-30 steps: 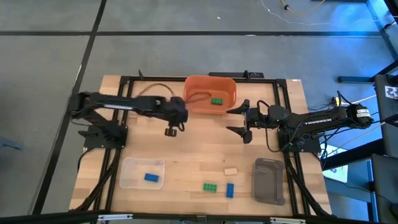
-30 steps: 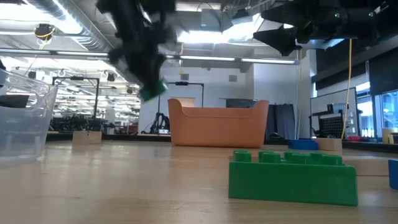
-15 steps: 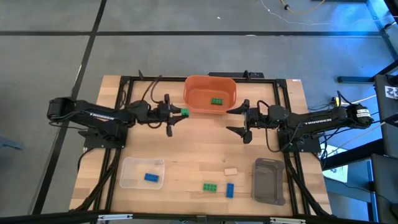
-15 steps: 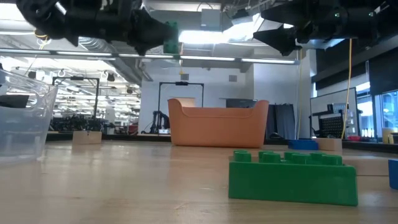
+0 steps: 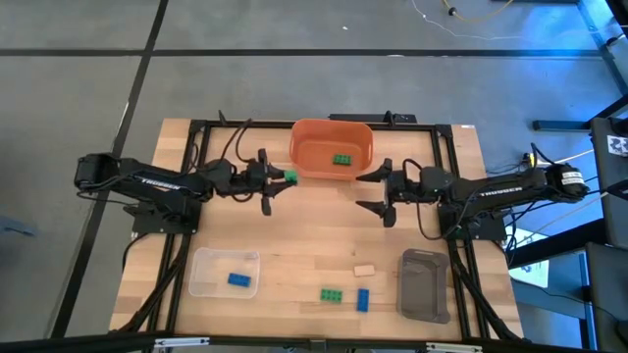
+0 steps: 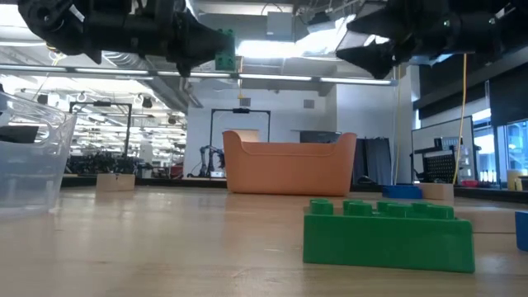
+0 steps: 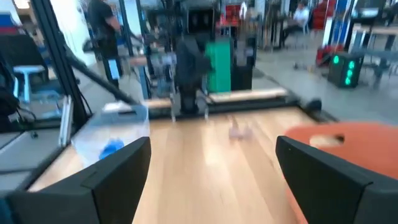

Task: Sort & place blocks by color
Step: Put the top 8 stud green game piece into the orange bin, then put the green 8 stud game piece into the orange bin

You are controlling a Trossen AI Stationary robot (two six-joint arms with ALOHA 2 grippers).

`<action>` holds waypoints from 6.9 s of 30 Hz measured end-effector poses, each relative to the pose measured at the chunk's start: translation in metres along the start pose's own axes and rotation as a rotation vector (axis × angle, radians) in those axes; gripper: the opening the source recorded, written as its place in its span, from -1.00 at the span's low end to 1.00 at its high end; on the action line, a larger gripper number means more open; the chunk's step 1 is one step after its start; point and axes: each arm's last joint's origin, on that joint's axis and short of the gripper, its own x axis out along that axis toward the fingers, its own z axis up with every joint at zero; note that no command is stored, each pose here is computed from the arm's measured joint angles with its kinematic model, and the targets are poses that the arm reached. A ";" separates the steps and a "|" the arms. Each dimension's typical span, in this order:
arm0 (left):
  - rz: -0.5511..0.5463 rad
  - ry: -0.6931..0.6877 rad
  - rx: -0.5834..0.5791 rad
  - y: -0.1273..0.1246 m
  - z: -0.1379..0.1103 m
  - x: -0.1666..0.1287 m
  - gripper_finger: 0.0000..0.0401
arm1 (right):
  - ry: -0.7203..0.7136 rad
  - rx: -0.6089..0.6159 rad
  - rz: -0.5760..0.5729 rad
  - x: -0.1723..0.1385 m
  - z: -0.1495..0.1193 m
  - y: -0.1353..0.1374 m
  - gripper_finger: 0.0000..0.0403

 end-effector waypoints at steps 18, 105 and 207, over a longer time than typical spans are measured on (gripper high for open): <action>-0.092 0.047 -0.029 -0.017 -0.018 0.061 -0.60 | 0.157 -0.039 -0.036 0.088 -0.014 -0.004 0.72; -0.003 0.026 0.011 0.002 0.004 0.002 -0.36 | 0.240 -0.064 -0.203 0.061 -0.005 -0.002 -0.54; 0.030 -0.085 0.078 0.005 0.007 -0.029 -0.37 | 0.899 -0.092 0.046 0.123 -0.091 0.246 0.58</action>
